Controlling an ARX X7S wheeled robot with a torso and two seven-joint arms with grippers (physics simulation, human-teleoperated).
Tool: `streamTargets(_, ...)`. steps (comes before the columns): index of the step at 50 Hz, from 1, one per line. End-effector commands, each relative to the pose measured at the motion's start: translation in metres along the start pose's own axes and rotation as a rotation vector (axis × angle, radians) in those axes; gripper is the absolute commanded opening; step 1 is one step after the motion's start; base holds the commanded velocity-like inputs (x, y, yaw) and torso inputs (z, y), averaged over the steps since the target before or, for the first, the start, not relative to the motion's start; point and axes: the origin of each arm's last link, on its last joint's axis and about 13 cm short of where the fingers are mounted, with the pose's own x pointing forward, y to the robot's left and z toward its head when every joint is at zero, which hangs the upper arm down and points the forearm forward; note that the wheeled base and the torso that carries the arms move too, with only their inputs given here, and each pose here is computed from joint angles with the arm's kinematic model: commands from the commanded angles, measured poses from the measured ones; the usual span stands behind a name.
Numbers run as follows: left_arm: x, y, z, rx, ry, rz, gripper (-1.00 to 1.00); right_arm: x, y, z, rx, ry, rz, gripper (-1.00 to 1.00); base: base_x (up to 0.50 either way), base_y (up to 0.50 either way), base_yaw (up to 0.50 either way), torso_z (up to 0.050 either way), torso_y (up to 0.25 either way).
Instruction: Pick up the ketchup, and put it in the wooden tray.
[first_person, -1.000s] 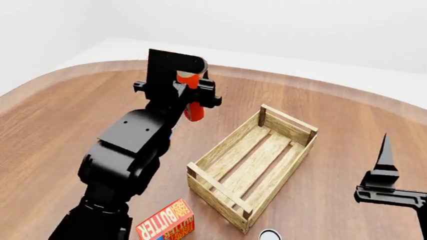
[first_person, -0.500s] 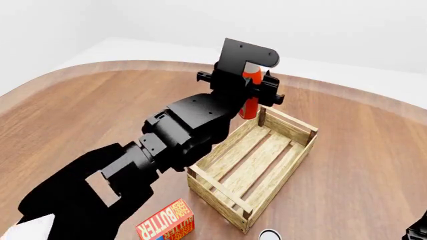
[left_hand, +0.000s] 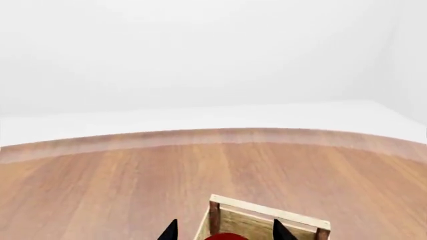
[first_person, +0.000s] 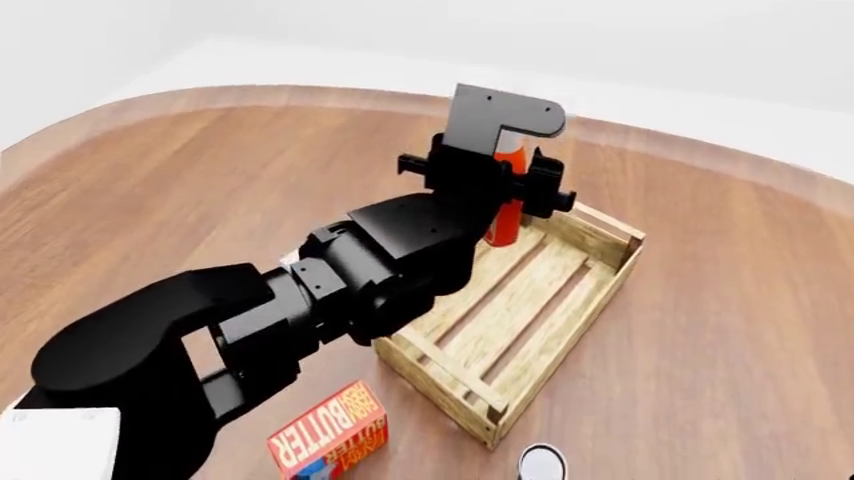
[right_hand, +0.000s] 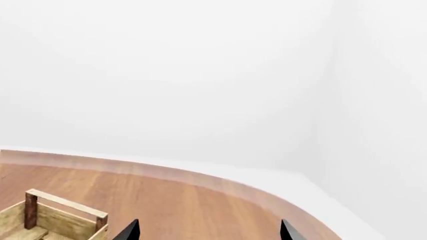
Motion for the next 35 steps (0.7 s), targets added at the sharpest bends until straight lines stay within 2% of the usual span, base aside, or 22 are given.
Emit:
streamTargets(1,-0.001,-0.004,0.007,-0.017,-0.027,0.002,-1.0,0.0,-0.001,-0.001,-0.014,0.001,-0.01,1.0,0.0,0.0,0.0,0.0,-0.102)
streamTargets(16,-0.008,-0.019,0.018,-0.03,-0.06,-0.034,-1.0,0.0,-0.001,-0.001,-0.035,0.003,-0.041,1.0,0.0,0.0,0.0,0.0,-0.1)
streamTargets(35,-0.008,-0.02,0.02,0.03,-0.105,-0.027,-1.0,0.0,-0.001,-0.002,-0.036,0.012,-0.079,1.0,0.0,0.0,0.0,0.0,-0.104)
